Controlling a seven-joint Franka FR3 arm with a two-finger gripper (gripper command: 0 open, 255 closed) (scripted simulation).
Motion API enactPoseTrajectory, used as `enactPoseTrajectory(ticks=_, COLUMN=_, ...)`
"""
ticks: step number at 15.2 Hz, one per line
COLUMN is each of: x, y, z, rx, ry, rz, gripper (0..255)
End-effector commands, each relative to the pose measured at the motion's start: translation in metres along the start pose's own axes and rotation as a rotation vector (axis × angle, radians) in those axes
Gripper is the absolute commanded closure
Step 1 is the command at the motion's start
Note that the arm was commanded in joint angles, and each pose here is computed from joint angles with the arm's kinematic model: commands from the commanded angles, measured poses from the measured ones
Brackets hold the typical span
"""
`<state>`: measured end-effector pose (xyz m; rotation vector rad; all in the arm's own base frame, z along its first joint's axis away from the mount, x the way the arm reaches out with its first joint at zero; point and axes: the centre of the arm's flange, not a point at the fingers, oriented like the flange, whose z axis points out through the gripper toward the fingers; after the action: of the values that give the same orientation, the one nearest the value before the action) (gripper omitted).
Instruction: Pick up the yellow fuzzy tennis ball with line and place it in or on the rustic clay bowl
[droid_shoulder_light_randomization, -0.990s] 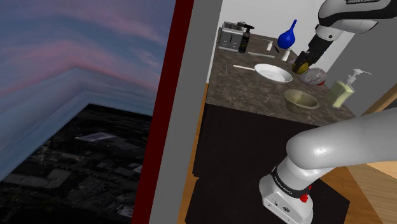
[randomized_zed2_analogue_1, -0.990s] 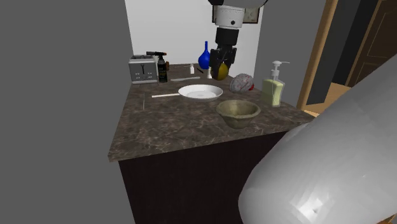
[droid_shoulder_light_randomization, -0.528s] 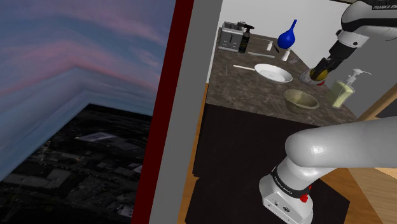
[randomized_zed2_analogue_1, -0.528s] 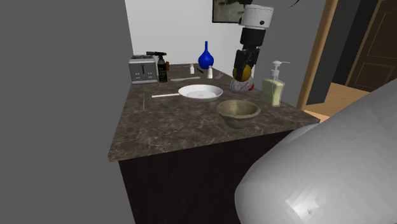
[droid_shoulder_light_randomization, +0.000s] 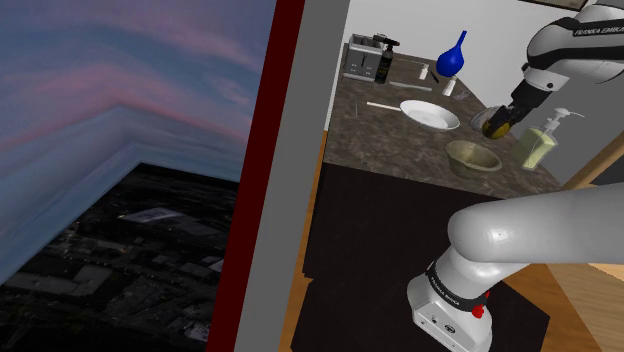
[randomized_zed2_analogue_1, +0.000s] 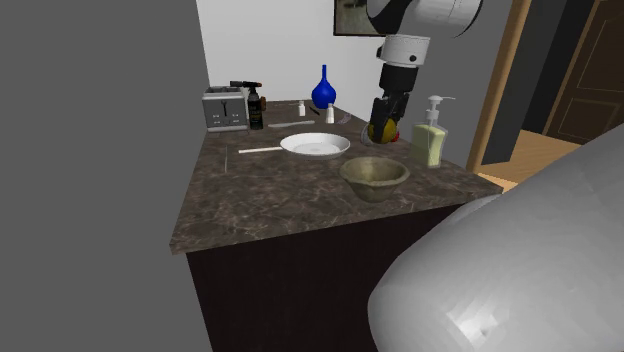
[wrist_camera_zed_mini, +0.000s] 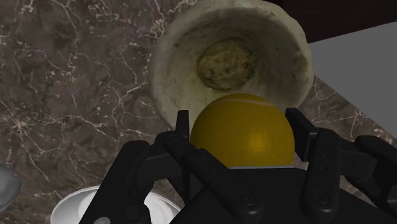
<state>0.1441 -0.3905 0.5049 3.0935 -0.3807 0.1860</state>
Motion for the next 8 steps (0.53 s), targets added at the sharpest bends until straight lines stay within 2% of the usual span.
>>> enactPoseTrajectory(ticks=1, x=-0.001, y=-0.001, z=0.01, rx=0.0, ry=0.001, rz=0.0, gripper=255)
enactPoseTrajectory(ticks=5, x=-0.004, y=-0.001, z=0.035, rx=0.0, ry=0.001, rz=0.0, gripper=255)
enactPoseTrajectory(ticks=8, x=-0.004, y=-0.001, z=0.035, rx=0.0, ry=0.001, rz=0.0, gripper=255)
